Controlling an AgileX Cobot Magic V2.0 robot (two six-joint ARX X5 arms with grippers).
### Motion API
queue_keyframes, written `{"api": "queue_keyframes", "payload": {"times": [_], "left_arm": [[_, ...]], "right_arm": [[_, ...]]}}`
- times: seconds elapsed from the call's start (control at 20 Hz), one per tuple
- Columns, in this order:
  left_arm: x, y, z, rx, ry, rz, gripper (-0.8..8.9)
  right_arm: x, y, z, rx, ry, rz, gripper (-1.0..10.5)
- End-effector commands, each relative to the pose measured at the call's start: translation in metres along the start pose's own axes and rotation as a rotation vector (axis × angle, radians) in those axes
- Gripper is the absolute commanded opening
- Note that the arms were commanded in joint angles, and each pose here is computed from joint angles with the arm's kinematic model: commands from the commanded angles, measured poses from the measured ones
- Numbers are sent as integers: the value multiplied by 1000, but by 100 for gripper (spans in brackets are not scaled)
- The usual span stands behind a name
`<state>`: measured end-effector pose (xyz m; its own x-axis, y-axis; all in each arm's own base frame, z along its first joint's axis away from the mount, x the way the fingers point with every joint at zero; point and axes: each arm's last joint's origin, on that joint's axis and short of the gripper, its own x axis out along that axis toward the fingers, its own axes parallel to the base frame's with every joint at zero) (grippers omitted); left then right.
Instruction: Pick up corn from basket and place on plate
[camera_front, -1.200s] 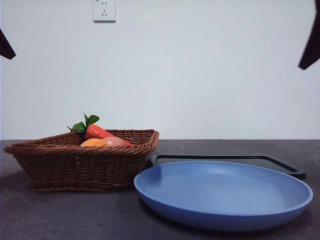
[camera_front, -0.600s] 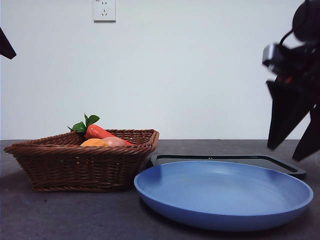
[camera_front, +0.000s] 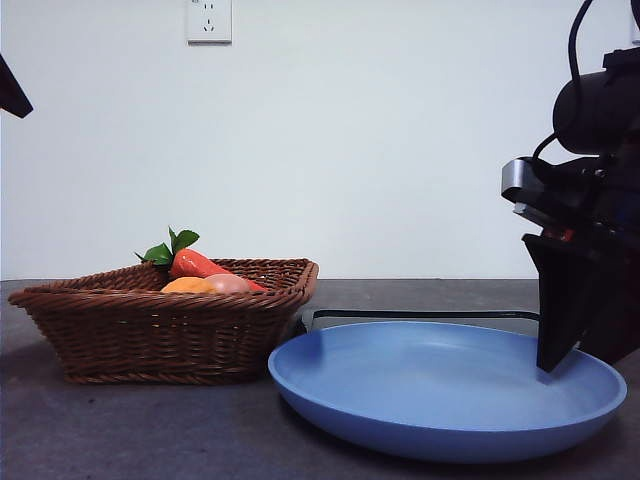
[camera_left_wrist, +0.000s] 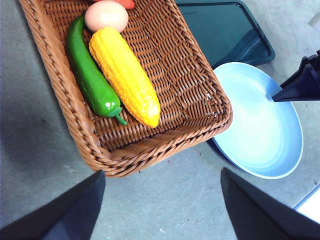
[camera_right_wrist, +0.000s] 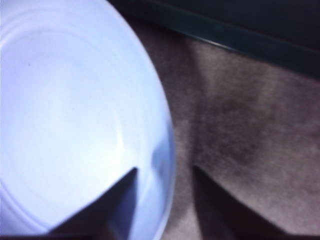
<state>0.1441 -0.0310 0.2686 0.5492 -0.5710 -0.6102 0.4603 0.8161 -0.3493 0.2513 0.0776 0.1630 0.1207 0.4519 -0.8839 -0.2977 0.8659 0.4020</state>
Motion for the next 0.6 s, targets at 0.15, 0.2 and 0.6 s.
{"api": "queue_keyframes", "payload": {"times": [0.15, 0.2, 0.6], "left_arm": [[-1, -1, 5, 9, -15, -8, 378], [-1, -1, 5, 9, -15, -8, 378], [-1, -1, 5, 6, -18, -8, 378]], "right_arm": [[2, -1, 4, -3, 3, -44, 24], [2, -2, 3, 1, 7, -80, 2], [-8, -9, -7, 49, 71, -194, 2]]}}
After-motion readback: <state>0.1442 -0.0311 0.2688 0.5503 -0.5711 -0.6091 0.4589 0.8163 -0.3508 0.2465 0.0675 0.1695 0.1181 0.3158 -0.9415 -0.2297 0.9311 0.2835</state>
